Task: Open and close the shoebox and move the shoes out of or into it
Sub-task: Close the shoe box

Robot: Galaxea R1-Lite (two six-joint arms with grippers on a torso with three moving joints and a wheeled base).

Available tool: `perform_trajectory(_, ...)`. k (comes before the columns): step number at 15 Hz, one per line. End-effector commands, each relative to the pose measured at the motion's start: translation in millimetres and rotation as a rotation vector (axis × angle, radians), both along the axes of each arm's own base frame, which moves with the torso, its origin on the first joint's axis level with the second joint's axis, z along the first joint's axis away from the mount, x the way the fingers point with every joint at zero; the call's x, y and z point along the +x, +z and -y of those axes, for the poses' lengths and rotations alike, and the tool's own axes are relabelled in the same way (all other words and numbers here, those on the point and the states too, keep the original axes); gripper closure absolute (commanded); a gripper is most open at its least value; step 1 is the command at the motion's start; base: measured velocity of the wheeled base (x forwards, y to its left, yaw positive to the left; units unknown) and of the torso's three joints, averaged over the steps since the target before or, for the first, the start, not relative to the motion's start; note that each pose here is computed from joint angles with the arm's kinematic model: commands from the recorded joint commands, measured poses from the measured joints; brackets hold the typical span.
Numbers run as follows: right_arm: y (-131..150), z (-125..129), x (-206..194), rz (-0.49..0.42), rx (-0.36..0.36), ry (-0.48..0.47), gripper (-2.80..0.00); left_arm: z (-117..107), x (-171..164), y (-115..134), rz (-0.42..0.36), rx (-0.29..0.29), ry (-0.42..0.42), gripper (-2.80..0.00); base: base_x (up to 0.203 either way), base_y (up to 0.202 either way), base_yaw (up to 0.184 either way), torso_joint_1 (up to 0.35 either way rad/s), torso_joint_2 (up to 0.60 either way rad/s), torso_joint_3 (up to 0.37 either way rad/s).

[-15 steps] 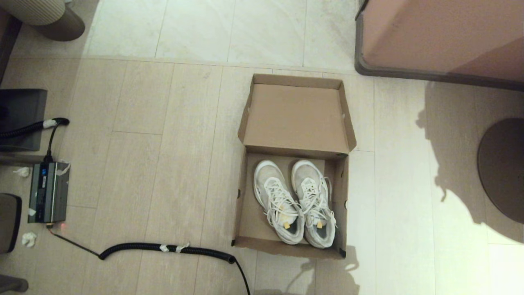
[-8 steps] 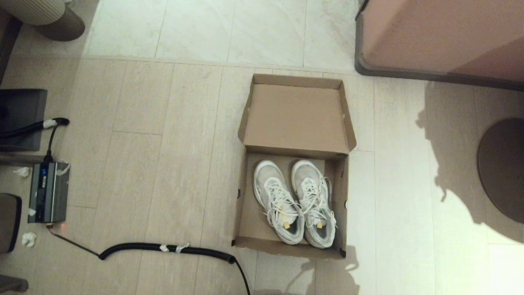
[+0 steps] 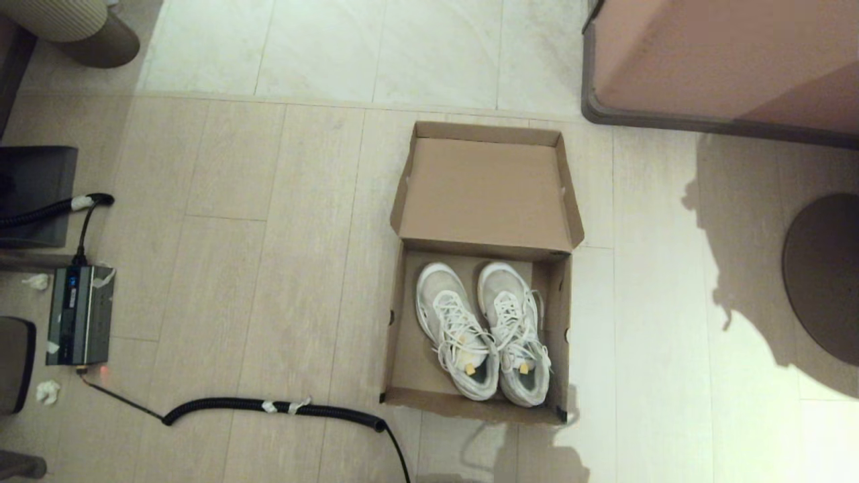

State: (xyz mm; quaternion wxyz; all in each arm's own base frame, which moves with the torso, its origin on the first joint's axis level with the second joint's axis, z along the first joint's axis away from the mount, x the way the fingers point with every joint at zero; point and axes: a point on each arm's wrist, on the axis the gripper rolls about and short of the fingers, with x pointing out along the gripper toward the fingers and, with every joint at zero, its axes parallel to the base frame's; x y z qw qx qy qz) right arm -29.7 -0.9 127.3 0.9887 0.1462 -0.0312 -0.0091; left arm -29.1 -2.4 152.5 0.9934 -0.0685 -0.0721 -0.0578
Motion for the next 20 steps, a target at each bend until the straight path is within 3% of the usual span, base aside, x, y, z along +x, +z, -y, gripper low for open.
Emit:
perform_trajectory(1,29.1,-0.2,22.7,-0.124,0.16,0.004,0.0,1.2,28.1,35.0,-0.118,-0.039,-0.058,0.0,0.0,0.0,0.0,0.0,0.0,0.0)
perform_trajectory(4,52.3,-2.0,73.6,-0.333,0.298,0.039,0.0,3.6,92.0,68.7,-0.298,-0.185,-0.165,0.0,0.0,0.0,0.0,0.0,0.0,0.0)
perform_trajectory(6,57.3,-3.8,114.3,-0.428,0.344,0.079,0.0,4.6,147.0,78.8,-0.388,-0.306,-0.198,0.0,0.0,0.0,0.0,0.0,0.0,0.0)
perform_trajectory(8,52.2,-5.2,162.8,-0.488,0.362,0.106,0.0,5.9,204.3,74.2,-0.444,-0.389,-0.217,0.0,0.0,0.0,0.0,0.0,0.0,0.0)
perform_trajectory(11,27.5,-7.3,241.1,-0.535,0.378,0.166,0.0,14.9,281.8,44.1,-0.508,-0.462,-0.254,0.0,0.0,0.0,0.0,0.0,0.0,0.0)
perform_trajectory(13,6.8,-8.6,295.5,-0.521,0.378,0.223,0.0,31.0,332.6,26.7,-0.514,-0.515,-0.304,0.0,0.0,0.0,0.0,0.0,0.0,0.0)
perform_trajectory(15,1.5,-9.3,350.6,-0.439,0.355,0.285,0.0,53.3,382.0,27.4,-0.453,-0.542,-0.375,0.0,0.0,0.0,0.0,0.0,0.0,0.0)
perform_trajectory(17,4.9,-9.3,398.2,-0.346,0.333,0.324,0.0,73.9,417.7,26.3,-0.399,-0.554,-0.409,0.0,0.0,0.0,0.0,0.0,0.0,0.0)
perform_trajectory(20,-7.7,-7.4,452.7,-0.283,0.315,0.345,0.0,98.0,454.4,17.4,-0.344,-0.563,-0.409,0.0,0.0,0.0,0.0,0.0,0.0,0.0)
